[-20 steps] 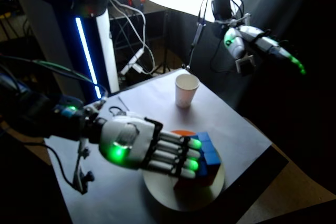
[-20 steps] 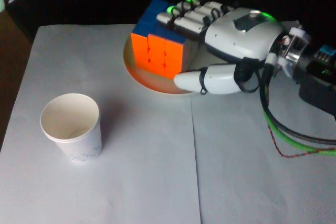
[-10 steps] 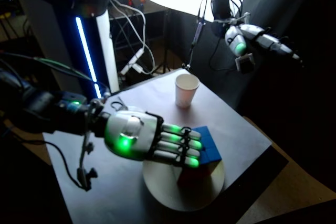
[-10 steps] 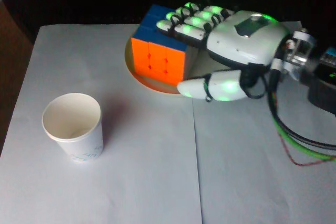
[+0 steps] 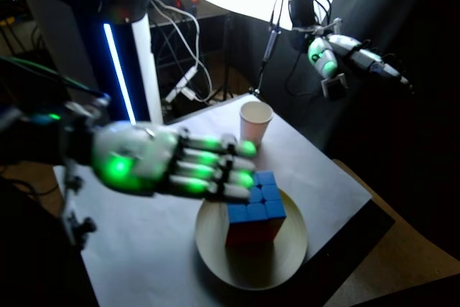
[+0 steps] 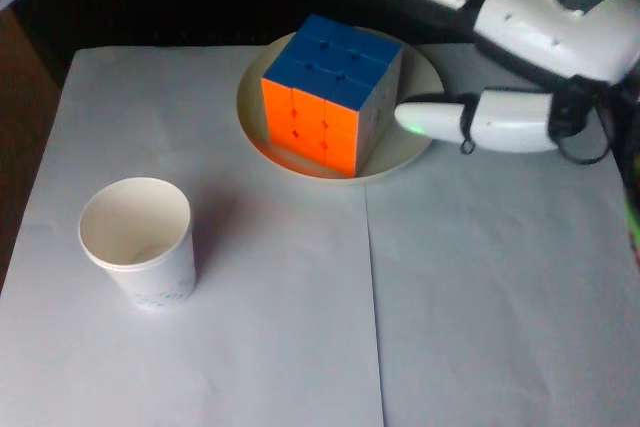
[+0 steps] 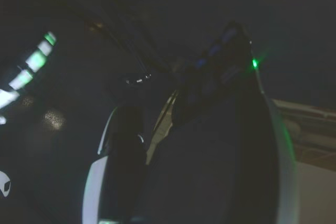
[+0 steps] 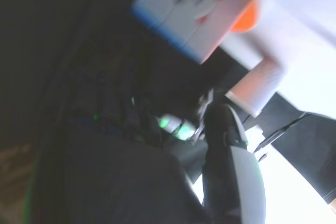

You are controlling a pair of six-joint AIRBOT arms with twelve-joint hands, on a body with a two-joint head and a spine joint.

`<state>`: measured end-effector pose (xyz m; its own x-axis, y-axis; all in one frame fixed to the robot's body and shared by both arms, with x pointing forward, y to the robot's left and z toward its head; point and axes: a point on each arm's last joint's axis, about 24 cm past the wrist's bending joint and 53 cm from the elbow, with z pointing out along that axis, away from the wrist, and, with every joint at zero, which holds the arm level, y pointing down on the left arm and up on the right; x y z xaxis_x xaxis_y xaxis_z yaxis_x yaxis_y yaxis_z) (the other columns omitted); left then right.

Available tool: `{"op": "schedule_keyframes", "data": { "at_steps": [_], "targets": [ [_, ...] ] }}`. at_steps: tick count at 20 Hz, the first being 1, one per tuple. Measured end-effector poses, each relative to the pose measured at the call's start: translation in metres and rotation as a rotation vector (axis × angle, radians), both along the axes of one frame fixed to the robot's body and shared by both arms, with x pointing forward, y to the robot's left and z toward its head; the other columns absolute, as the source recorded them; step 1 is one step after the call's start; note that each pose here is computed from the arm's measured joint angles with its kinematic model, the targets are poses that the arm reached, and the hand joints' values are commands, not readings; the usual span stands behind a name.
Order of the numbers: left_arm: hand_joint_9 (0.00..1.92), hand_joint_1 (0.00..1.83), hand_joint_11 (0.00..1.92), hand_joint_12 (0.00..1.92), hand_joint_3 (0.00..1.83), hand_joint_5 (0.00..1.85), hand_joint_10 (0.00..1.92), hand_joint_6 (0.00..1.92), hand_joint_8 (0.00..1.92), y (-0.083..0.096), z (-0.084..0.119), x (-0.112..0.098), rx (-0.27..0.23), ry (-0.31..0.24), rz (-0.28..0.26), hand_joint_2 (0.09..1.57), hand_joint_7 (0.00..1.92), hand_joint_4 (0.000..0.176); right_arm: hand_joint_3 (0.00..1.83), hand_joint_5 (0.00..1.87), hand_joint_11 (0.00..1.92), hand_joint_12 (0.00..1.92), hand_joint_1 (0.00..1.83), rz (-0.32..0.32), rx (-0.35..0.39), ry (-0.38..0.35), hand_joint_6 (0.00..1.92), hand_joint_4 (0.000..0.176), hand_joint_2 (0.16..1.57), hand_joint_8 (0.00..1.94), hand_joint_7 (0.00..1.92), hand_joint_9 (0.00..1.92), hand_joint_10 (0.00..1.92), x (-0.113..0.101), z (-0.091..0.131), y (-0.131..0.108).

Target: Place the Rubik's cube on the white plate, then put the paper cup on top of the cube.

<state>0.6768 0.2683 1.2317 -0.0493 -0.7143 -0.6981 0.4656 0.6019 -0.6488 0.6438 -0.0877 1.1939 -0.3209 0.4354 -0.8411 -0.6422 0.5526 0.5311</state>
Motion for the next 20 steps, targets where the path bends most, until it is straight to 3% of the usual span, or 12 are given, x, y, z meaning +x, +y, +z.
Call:
{"op": "schedule_keyframes", "data": {
  "at_steps": [1,2,3,4,6,7,9,10,12,15,18,20],
  "targets": [
    [0.0,0.22,0.0,0.0,0.0,0.0,0.0,0.0,0.0,0.0,-0.001,0.0,0.003,0.001,-0.002,1.55,0.0,0.033,0.0,0.0,0.0,0.71,0.49,0.003,0.011,-0.021,0.0,0.0,1.27,0.03,0.02,0.05,0.08,-0.005,0.01,-0.004],
    [0.0,0.21,0.0,0.0,0.01,0.0,0.0,0.0,0.0,0.0,-0.001,-0.003,0.004,0.005,-0.001,1.57,0.0,0.021,0.0,0.06,0.0,1.03,0.59,0.006,0.02,-0.046,0.04,0.0,1.27,0.04,0.14,0.01,0.55,-0.012,0.021,-0.009],
    [0.0,0.21,0.0,0.0,0.01,0.0,0.0,0.0,0.0,0.001,-0.002,-0.004,0.014,0.007,-0.003,1.57,0.0,0.02,0.0,0.06,0.0,1.05,0.59,-0.001,0.026,-0.064,0.04,0.0,1.27,0.04,0.15,0.0,0.6,-0.015,0.03,-0.016],
    [0.0,0.2,0.0,0.0,0.0,0.0,0.0,0.0,0.0,0.002,-0.002,-0.006,0.017,0.01,-0.002,1.55,0.0,0.008,0.0,0.15,0.0,1.45,0.71,-0.013,0.025,-0.081,0.13,0.0,1.27,0.09,0.27,0.05,0.97,-0.018,0.038,-0.026],
    [0.0,0.2,0.0,0.0,0.0,0.0,0.0,0.0,0.0,0.003,-0.001,-0.01,0.032,0.007,-0.006,1.47,0.0,0.011,0.0,0.04,0.0,1.75,0.79,-0.044,0.039,-0.092,0.66,0.0,1.25,0.31,0.29,0.04,1.25,-0.024,0.045,-0.046],
    [0.0,0.3,0.0,0.0,0.0,0.0,0.0,0.0,0.0,0.003,-0.004,-0.012,0.037,0.015,-0.007,1.43,0.0,0.022,0.0,0.0,0.1,1.9,0.85,-0.059,0.034,-0.089,1.09,0.0,1.27,1.04,0.14,0.1,1.5,-0.03,0.045,-0.058],
    [0.0,0.45,0.0,0.0,0.0,0.0,0.0,0.0,0.0,-0.005,-0.006,-0.017,0.051,0.022,-0.036,1.35,0.0,0.039,0.01,0.03,0.28,1.92,0.91,-0.086,0.054,-0.085,1.54,0.0,1.29,1.49,0.2,0.24,1.71,-0.038,0.047,-0.072],
    [0.0,0.48,0.0,0.0,0.0,0.0,0.0,0.0,0.0,-0.013,-0.007,-0.022,0.066,0.027,-0.061,1.29,0.0,0.026,0.01,0.34,0.45,1.92,0.99,-0.104,0.064,-0.088,1.85,0.0,1.43,1.74,0.52,0.36,1.78,-0.04,0.049,-0.082],
    [0.01,0.51,0.02,0.01,0.0,0.0,0.01,0.0,0.0,-0.022,-0.01,-0.029,0.097,0.036,-0.099,1.23,0.0,0.038,0.0,0.38,0.53,1.92,1.02,-0.156,0.091,-0.079,1.79,0.0,1.42,1.78,0.57,0.45,1.86,-0.037,0.05,-0.099],
    [0.0,0.53,0.0,0.0,0.0,0.0,0.0,0.0,0.0,-0.03,-0.012,-0.037,0.121,0.059,-0.14,1.17,0.0,0.003,0.0,0.42,0.66,1.92,1.06,-0.201,0.105,-0.061,1.7,0.0,1.39,1.74,0.63,0.58,1.92,-0.032,0.047,-0.111],
    [0.0,0.57,0.0,0.0,0.0,0.0,0.0,0.0,0.0,-0.041,-0.019,-0.046,0.14,0.087,-0.201,1.06,0.0,0.092,0.0,0.42,0.72,1.92,1.07,-0.207,0.085,-0.061,1.71,0.0,1.38,1.69,0.66,0.61,1.91,-0.034,0.041,-0.112],
    [0.0,0.58,0.0,0.0,0.0,0.0,0.0,0.0,0.0,-0.048,-0.024,-0.053,0.153,0.115,-0.242,1.04,0.0,0.102,0.0,0.41,0.67,1.92,1.05,-0.223,0.079,-0.046,1.75,0.0,1.39,1.69,0.63,0.57,1.9,-0.032,0.036,-0.116]
  ]
}}
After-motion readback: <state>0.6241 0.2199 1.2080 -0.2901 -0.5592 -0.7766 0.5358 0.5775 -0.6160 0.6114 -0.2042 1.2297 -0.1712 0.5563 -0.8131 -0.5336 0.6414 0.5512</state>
